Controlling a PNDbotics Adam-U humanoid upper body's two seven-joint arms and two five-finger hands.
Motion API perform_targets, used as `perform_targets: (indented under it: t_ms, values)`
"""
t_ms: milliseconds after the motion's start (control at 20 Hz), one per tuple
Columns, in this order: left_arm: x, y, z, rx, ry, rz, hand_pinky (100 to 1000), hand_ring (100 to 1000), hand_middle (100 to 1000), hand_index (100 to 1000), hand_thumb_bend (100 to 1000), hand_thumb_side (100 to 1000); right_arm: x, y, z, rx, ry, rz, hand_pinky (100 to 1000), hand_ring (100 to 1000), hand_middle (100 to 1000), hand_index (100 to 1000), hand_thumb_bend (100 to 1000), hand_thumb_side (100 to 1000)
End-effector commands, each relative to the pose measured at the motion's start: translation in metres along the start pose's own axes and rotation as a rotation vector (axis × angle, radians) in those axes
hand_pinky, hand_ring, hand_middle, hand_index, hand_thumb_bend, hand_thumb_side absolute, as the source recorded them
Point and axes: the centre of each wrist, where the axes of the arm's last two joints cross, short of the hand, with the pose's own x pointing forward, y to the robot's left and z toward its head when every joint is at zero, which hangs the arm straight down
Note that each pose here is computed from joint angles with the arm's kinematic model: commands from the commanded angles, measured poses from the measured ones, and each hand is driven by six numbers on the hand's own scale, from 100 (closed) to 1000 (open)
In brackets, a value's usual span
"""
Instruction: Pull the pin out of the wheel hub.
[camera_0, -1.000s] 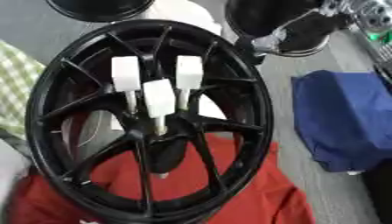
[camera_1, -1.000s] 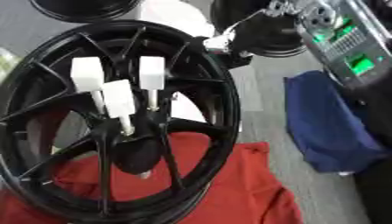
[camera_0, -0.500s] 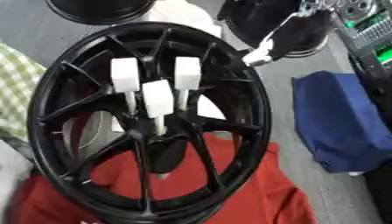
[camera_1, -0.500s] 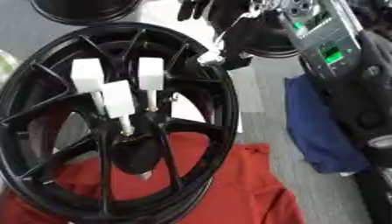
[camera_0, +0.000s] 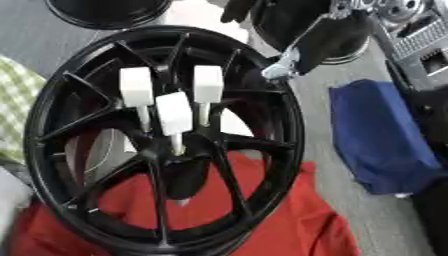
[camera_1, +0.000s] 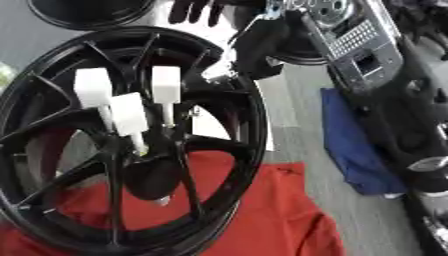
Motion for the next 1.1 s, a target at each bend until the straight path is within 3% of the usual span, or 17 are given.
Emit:
perform_targets:
  t_ms: [50, 1100]
  values:
    - [0.009, -0.004, -0.005, -0.014, -0.027, 0.012, 608, 577, 511, 673, 153, 1000, 0.007, -0.004, 0.002, -0.031, 0.020, 0.022, 697, 790, 750, 809, 590, 380]
    - [0.017, -0.022, -0.007, -0.058, -0.043, 0.050, 609, 578, 512, 673, 163, 1000, -0.018, 0.035, -0.025, -0.022, 0.140, -0.068, 679, 778, 733, 799, 595, 362]
